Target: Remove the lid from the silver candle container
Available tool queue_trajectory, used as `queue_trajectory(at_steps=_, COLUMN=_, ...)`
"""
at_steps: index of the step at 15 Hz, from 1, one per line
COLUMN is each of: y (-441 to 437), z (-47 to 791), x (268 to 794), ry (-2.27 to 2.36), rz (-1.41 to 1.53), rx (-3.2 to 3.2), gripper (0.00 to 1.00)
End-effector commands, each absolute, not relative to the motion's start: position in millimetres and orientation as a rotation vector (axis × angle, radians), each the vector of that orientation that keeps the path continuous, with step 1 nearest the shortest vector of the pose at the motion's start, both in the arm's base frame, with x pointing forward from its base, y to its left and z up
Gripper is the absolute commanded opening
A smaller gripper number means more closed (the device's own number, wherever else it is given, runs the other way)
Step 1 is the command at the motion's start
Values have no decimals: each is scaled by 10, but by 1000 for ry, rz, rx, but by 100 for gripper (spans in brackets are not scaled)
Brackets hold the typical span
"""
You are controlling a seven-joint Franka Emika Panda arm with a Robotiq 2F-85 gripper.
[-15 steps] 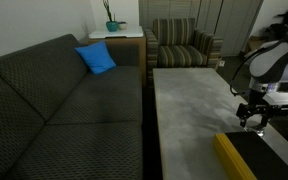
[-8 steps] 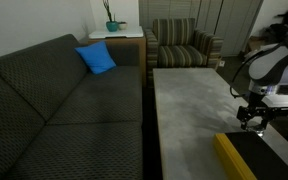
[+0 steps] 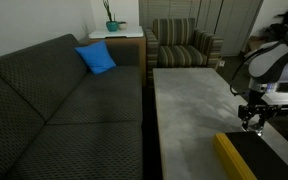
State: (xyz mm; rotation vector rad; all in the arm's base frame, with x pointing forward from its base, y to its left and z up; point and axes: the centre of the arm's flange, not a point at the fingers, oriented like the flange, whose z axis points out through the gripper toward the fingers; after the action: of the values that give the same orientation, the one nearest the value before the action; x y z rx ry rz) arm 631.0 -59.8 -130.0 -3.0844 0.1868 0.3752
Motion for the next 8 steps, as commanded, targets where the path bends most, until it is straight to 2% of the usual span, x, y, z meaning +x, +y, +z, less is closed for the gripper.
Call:
queue_trajectory(at_steps=1, y=-599, z=-1283, x=6318, ry=176, rz=406, rx=-3087, gripper=44)
queue_trajectory(at_steps=8, y=-568, z=-1139, x=6276, ry=119, rz=369, rx=-3097, gripper=44)
